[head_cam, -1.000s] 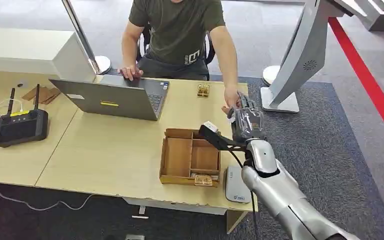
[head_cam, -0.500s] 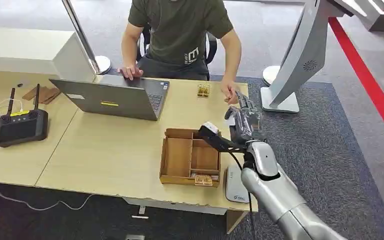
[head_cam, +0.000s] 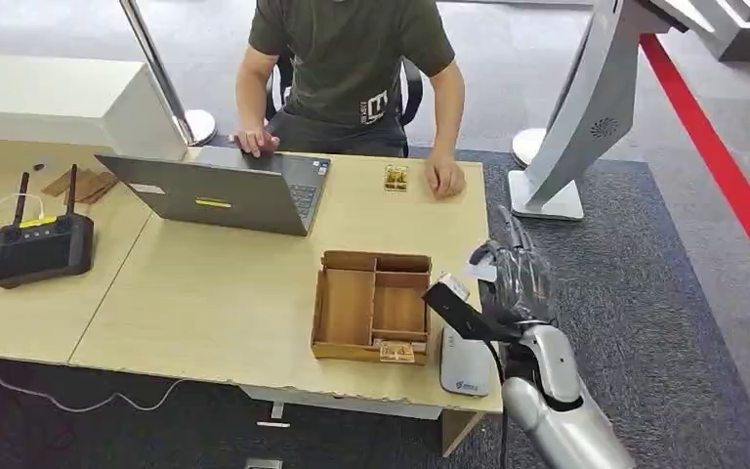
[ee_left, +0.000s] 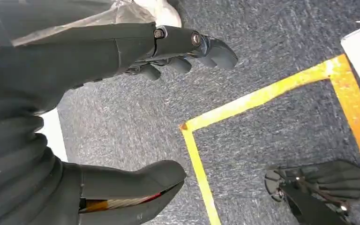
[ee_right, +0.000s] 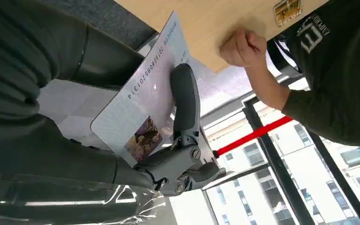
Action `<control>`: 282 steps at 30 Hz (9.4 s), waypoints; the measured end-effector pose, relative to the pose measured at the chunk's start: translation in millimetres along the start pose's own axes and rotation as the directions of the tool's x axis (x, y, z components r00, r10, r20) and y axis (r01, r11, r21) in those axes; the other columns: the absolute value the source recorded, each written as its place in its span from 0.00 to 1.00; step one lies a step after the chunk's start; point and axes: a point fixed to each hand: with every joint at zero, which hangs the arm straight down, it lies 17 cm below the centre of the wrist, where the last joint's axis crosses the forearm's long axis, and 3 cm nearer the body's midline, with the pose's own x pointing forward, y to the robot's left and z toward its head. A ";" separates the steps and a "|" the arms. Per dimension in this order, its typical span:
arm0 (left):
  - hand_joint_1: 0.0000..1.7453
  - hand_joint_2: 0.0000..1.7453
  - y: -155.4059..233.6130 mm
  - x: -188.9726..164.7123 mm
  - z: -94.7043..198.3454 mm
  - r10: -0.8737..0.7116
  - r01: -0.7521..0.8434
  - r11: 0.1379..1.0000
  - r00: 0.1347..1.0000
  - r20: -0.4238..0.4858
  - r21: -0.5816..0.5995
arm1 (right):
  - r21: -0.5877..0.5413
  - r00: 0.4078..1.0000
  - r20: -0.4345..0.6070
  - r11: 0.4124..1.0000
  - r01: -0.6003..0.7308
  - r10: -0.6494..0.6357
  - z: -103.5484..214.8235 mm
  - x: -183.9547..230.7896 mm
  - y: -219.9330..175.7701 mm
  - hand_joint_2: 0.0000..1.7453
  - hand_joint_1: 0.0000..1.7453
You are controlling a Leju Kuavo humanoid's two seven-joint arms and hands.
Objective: Pass the card to the sensor for recognition and then transmit it.
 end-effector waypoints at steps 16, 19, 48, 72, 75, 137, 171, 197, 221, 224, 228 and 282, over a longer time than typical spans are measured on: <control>0.00 1.00 2.6 -1.1 -0.1 0.028 -0.028 1.000 1.000 -0.002 0.009 | -0.017 1.000 0.002 1.000 0.026 -0.026 27.3 -11.8 -5.2 1.00 1.00; 0.00 1.00 2.8 -1.1 -0.1 0.028 -0.028 1.000 1.000 -0.002 0.009 | -0.019 1.000 0.004 1.000 0.024 -0.024 27.6 -12.2 -6.5 1.00 1.00; 0.00 1.00 11.1 2.5 -1.1 0.089 -0.089 0.995 0.996 0.014 0.050 | 0.157 0.990 -0.068 0.979 0.132 -0.123 85.9 -26.3 80.2 1.00 1.00; 0.00 1.00 10.8 0.6 -1.0 0.099 -0.100 0.994 0.995 0.005 0.048 | 0.326 0.983 -0.180 0.945 0.031 0.030 114.9 -59.5 138.1 1.00 1.00; 0.00 1.00 10.7 0.4 -1.0 0.094 -0.094 0.994 0.996 0.005 0.048 | 0.343 0.980 -0.194 0.939 0.024 0.046 118.7 -63.7 142.7 1.00 1.00; 0.00 1.00 8.2 24.3 -1.1 0.037 -0.037 0.999 0.999 0.029 -0.005 | 0.101 0.997 -0.068 0.994 0.046 -0.040 -91.1 40.1 -5.8 1.00 1.00; 0.00 1.00 -1.0 33.1 -0.9 -0.068 0.069 0.997 0.997 0.041 -0.027 | 0.104 0.996 0.074 0.994 0.035 -0.043 -74.6 93.1 26.1 1.00 0.00; 0.00 1.00 6.8 1.4 0.1 0.048 -0.048 0.999 0.998 0.031 0.016 | 0.055 0.892 0.437 0.993 0.104 -0.118 111.5 180.5 -39.3 1.00 0.00; 0.00 1.00 8.0 6.4 0.0 0.038 -0.039 0.999 0.998 0.048 0.017 | 0.318 0.867 0.483 0.898 -0.303 0.121 154.3 181.2 48.1 1.00 0.00; 0.00 1.00 7.9 5.8 -0.1 0.034 -0.035 0.999 0.998 0.045 0.016 | 0.366 0.885 0.448 0.877 -0.311 0.127 155.5 168.7 60.4 1.00 0.00; 0.00 1.00 7.6 5.4 -0.1 0.030 -0.031 0.999 0.999 0.042 0.016 | 0.424 0.903 0.416 0.857 -0.292 0.102 158.4 158.5 77.5 1.00 0.00; 0.00 1.00 5.4 3.8 -0.3 0.045 -0.046 0.999 0.999 0.027 0.019 | 0.351 0.898 0.402 0.877 -0.329 0.176 117.7 131.3 155.8 1.00 0.00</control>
